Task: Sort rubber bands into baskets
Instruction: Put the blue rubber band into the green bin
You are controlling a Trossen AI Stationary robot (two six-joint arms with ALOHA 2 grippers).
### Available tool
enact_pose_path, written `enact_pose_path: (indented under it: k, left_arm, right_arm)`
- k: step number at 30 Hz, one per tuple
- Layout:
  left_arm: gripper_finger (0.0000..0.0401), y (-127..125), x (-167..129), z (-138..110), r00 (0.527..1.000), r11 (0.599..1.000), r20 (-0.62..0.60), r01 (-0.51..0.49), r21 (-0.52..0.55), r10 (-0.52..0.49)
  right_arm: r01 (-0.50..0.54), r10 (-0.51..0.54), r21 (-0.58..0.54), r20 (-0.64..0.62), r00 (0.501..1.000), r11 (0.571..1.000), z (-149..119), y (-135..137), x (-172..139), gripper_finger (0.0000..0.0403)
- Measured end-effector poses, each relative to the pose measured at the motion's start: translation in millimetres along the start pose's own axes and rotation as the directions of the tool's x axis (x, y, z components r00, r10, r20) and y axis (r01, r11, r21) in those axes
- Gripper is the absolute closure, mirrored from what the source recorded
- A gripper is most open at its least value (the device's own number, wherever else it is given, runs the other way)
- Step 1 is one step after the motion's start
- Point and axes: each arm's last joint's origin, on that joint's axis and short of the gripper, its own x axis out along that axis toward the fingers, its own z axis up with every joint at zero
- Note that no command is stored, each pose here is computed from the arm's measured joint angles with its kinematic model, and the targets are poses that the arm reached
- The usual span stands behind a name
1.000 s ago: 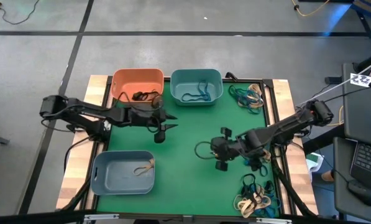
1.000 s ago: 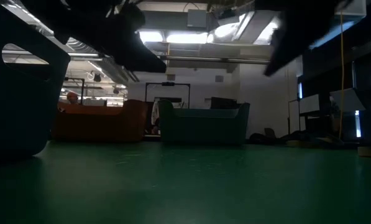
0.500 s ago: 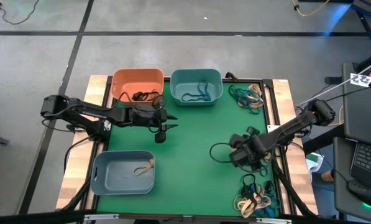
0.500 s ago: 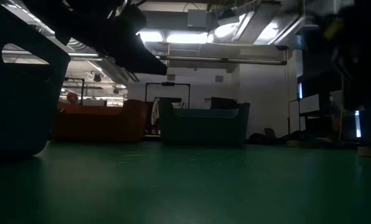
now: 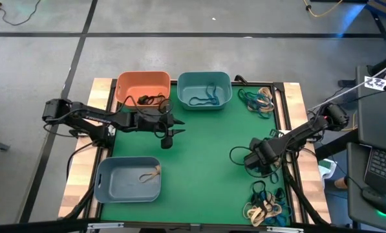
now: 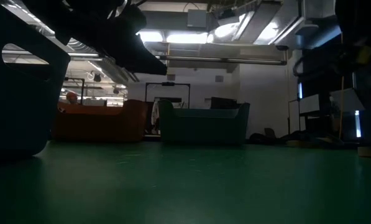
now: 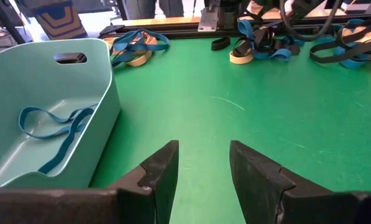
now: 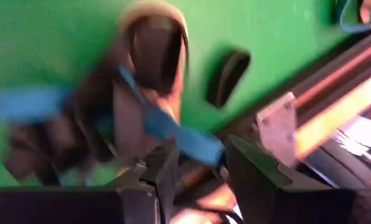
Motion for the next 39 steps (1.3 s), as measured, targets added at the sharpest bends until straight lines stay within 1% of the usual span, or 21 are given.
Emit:
enact_pose_path:
  k: [6,9,11,14,16,21,23,27,29,33,34,39]
  left_arm:
    - [0.0260,0,0,0,1.000,1.000,0.000,0.000,0.000,0.000]
    - [0.0260,0,0,0,1.000,1.000,-0.002,0.000,-0.001,0.000]
    - [0.0260,0,0,0,1.000,1.000,-0.002,0.000,0.002,0.000]
    - [0.0260,0,0,0,1.000,1.000,-0.003,0.000,0.008,0.000]
    - [0.0260,0,0,0,1.000,1.000,-0.003,0.000,0.008,0.000]
    - [0.0260,0,0,0,1.000,1.000,-0.003,0.000,0.009,0.000]
    - [0.0260,0,0,0,1.000,1.000,-0.003,0.000,0.009,0.000]
    - [0.0260,0,0,0,1.000,1.000,-0.003,0.000,0.024,0.000]
    - [0.0260,0,0,0,1.000,1.000,-0.003,0.000,0.027,0.000]
    - [0.0260,0,0,0,1.000,1.000,-0.003,0.000,0.027,0.000]
    - [0.0260,0,0,0,1.000,1.000,-0.003,0.000,0.027,0.000]
    - [0.0260,0,0,0,1.000,0.999,-0.003,0.000,0.043,0.000]
  right_arm:
    - [-0.034,0.031,-0.171,-0.017,0.999,0.985,0,2,0,0.0265]
    - [-0.036,0.034,-0.211,-0.016,0.999,0.977,0,3,4,0.0265]
    - [-0.032,0.024,-0.227,-0.038,0.999,0.973,-1,2,9,0.0265]
    - [-0.021,0.005,-0.229,-0.067,0.998,0.973,-4,1,21,0.0265]
    - [0.003,-0.017,-0.218,-0.063,0.998,0.976,-4,-1,28,0.0265]
    - [-0.018,0.011,-0.212,-0.034,0.999,0.977,-2,3,35,0.0266]
    - [-0.007,0.003,-0.213,-0.017,1.000,0.977,-2,3,35,0.0272]
    - [0.001,-0.003,-0.213,-0.010,1.000,0.977,-1,2,35,0.0301]
    - [0.000,-0.003,-0.212,-0.012,1.000,0.977,-1,2,35,0.0325]
    - [-0.003,0.000,-0.211,-0.017,1.000,0.977,-2,2,35,0.0385]
    - [-0.003,-0.001,-0.207,-0.016,1.000,0.978,-2,2,35,0.0394]
    - [0.016,-0.018,-0.150,-0.012,1.000,0.989,-2,1,33,0.0388]
